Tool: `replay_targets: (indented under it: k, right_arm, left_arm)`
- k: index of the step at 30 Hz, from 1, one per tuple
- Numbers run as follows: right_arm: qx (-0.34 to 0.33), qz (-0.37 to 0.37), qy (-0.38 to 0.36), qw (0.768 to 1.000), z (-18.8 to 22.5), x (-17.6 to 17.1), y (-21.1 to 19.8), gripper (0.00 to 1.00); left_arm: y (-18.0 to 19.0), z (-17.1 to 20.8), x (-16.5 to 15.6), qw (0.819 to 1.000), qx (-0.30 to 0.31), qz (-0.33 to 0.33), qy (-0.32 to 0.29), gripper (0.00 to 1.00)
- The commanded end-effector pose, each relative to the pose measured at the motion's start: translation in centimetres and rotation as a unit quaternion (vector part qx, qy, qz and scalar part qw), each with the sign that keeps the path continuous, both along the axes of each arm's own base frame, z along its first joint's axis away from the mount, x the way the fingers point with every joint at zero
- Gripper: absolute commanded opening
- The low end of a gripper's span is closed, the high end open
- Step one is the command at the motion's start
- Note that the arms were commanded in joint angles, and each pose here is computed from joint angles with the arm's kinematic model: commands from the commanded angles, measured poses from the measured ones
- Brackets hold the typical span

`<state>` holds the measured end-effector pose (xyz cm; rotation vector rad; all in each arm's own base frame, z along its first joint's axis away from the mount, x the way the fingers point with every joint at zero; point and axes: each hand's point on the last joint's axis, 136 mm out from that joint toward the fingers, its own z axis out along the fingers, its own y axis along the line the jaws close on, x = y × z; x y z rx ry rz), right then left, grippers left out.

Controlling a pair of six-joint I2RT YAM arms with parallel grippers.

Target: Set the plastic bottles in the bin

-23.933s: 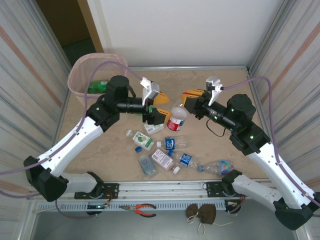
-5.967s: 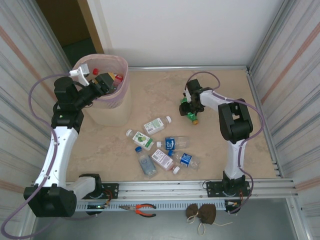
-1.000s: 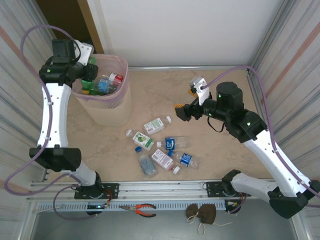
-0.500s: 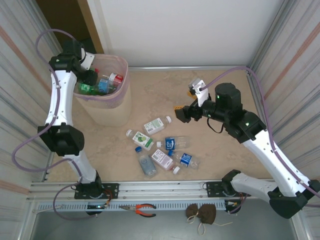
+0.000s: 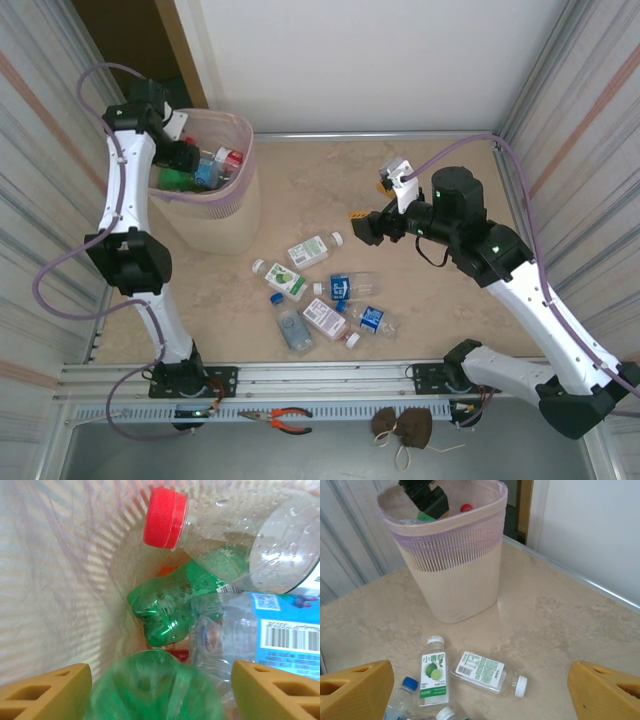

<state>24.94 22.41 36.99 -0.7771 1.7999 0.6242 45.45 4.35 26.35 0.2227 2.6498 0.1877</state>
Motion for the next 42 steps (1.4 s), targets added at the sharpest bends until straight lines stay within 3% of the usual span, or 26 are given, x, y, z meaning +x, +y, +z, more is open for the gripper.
replay_targets:
  k: [1, 7, 14, 21, 26, 29, 36, 38, 40, 42]
  right_arm:
    - [0.016, -0.014, -0.015, 1.0, 1.1, 0.0, -0.6, 0.89]
    - [0.025, -0.014, -0.009, 1.0, 1.0, 0.0, -0.4, 0.89]
    - [0.035, -0.039, 0.017, 0.998, 0.3, 0.8, -0.6, 0.87]
    - [0.036, -0.102, 0.081, 0.991, -2.1, 1.9, -1.6, 0.86]
    - [0.053, -0.175, 0.175, 0.968, -5.5, 3.0, -2.6, 0.84]
    - [0.082, -0.232, 0.258, 0.934, -8.2, 3.6, -3.4, 0.84]
    - [0.18, -0.334, 0.46, 0.803, -15.6, 4.8, -3.6, 0.83]
    - [0.201, -0.384, 0.488, 0.757, -17.7, 5.4, -4.0, 0.83]
    - [0.218, -0.453, 0.523, 0.688, -20.2, 5.5, -4.6, 0.82]
    - [0.219, -0.484, 0.554, 0.641, -21.8, 5.6, -4.4, 0.78]
  left_arm:
    - [0.3, 2.8, -0.6, 0.999, -0.011, 0.015, -0.029, 0.76]
    - [-0.1, 6.0, -1.3, 0.998, -0.021, 0.012, -0.066, 0.78]
    - [-1.9, 7.6, -1.9, 0.994, -0.061, -0.01, -0.092, 0.73]
    - [-5.6, 10.2, -3.0, 0.975, -0.159, -0.053, -0.146, 0.72]
    - [-8.2, 11.9, -4.2, 0.955, -0.232, -0.083, -0.168, 0.71]
    - [-9.6, 12.8, -5.0, 0.94, -0.273, -0.1, -0.18, 0.7]
    - [-11.7, 14.1, -6.9, 0.909, -0.337, -0.125, -0.211, 0.71]
    - [-12.0, 14.2, -7.5, 0.902, -0.35, -0.13, -0.216, 0.71]
    - [-12.5, 14.2, -8.1, 0.895, -0.363, -0.135, -0.221, 0.71]
    - [-12.7, 14.2, -8.7, 0.89, -0.371, -0.139, -0.228, 0.71]
